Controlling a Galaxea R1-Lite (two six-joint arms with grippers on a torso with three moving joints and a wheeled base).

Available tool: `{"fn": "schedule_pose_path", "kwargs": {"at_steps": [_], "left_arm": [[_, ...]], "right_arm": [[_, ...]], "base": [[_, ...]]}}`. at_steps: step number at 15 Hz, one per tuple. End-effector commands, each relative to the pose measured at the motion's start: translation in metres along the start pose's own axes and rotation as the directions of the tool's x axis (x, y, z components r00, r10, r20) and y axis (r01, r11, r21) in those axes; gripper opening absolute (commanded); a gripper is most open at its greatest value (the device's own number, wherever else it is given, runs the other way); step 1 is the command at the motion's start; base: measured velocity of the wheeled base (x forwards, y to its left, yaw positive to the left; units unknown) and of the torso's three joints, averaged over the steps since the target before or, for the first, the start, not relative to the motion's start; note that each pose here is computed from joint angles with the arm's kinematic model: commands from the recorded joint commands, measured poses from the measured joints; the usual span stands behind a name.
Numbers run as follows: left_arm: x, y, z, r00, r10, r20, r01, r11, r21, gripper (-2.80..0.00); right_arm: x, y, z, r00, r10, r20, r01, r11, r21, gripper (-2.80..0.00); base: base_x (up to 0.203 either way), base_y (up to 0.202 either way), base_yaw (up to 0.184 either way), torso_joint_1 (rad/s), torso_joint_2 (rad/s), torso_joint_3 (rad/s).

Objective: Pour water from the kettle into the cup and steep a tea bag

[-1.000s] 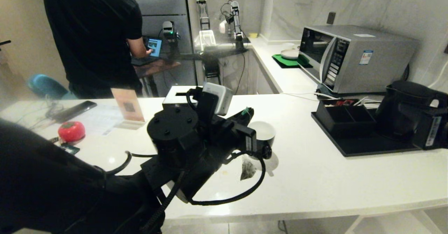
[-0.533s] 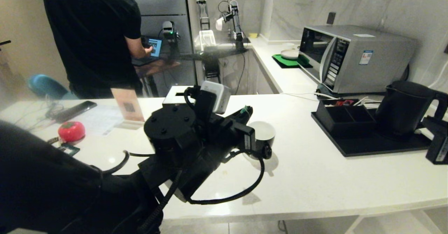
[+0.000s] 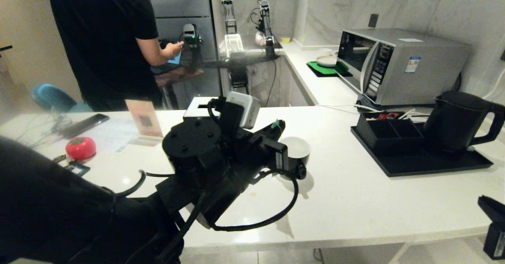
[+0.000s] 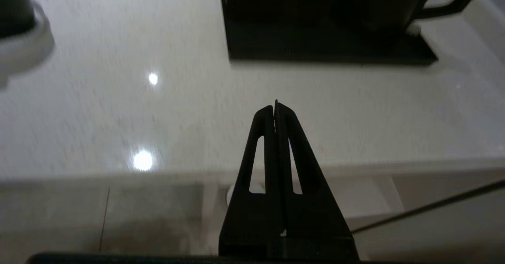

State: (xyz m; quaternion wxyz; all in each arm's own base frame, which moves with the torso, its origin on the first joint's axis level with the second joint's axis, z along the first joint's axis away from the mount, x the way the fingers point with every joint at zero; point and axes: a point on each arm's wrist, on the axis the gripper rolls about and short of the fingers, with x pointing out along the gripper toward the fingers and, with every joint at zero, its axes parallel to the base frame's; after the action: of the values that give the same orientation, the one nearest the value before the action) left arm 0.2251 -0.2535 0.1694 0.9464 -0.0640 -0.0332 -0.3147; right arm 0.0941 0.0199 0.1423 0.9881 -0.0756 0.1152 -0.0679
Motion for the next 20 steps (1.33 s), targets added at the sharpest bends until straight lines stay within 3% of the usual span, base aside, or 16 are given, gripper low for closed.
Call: {"fn": "schedule_pose_path", "kwargs": {"at_steps": [1, 3, 5, 8, 11, 13, 20], "left_arm": [[0.001, 0.0, -0.001, 1.0, 0.001, 0.001, -0.001, 1.0, -0.001, -2.8], [0.001, 0.0, -0.002, 1.0, 0.001, 0.0, -0.001, 1.0, -0.001, -2.8], [0.001, 0.0, -0.002, 1.0, 0.002, -0.001, -0.002, 1.0, 0.0, -2.8], [0.002, 0.0, -0.003, 1.0, 0.003, -0.001, -0.003, 1.0, 0.0, -2.8], [0.002, 0.001, -0.003, 1.0, 0.005, -0.001, -0.005, 1.0, 0.0, -2.8], [0.002, 0.001, -0.003, 1.0, 0.006, -0.001, -0.006, 1.0, 0.0, -2.8], [0.002, 0.002, -0.003, 1.0, 0.02, -0.003, -0.02, 1.0, -0.004, -2.8]], "right_arm": [[-0.011, -0.004, -0.017, 1.0, 0.003, -0.003, -0.003, 1.0, -0.002, -2.8], [-0.02, -0.006, -0.03, 1.0, 0.03, -0.008, -0.03, 1.0, -0.004, -2.8], [-0.029, -0.008, -0.036, 0.988, 0.157, 0.004, -0.157, 0.988, 0.001, -2.8], [-0.05, -0.015, -0.055, 0.965, 0.261, -0.005, -0.261, 0.965, -0.018, -2.8], [-0.073, -0.023, -0.076, 0.932, 0.362, 0.035, -0.361, 0.932, -0.023, -2.8], [-0.077, -0.022, -0.086, 0.903, 0.428, -0.035, -0.428, 0.904, -0.008, -2.8], [-0.076, -0.022, -0.087, 0.898, 0.438, -0.047, -0.437, 0.899, 0.026, -2.8]], "base": [[0.0, 0.0, 0.0, 0.0, 0.0, 0.0], [0.0, 0.0, 0.0, 0.0, 0.0, 0.0], [0.0, 0.0, 0.0, 0.0, 0.0, 0.0], [0.0, 0.0, 0.0, 0.0, 0.0, 0.0], [0.0, 0.0, 0.0, 0.0, 0.0, 0.0], [0.0, 0.0, 0.0, 0.0, 0.0, 0.0], [0.0, 0.0, 0.0, 0.0, 0.0, 0.0]]}}
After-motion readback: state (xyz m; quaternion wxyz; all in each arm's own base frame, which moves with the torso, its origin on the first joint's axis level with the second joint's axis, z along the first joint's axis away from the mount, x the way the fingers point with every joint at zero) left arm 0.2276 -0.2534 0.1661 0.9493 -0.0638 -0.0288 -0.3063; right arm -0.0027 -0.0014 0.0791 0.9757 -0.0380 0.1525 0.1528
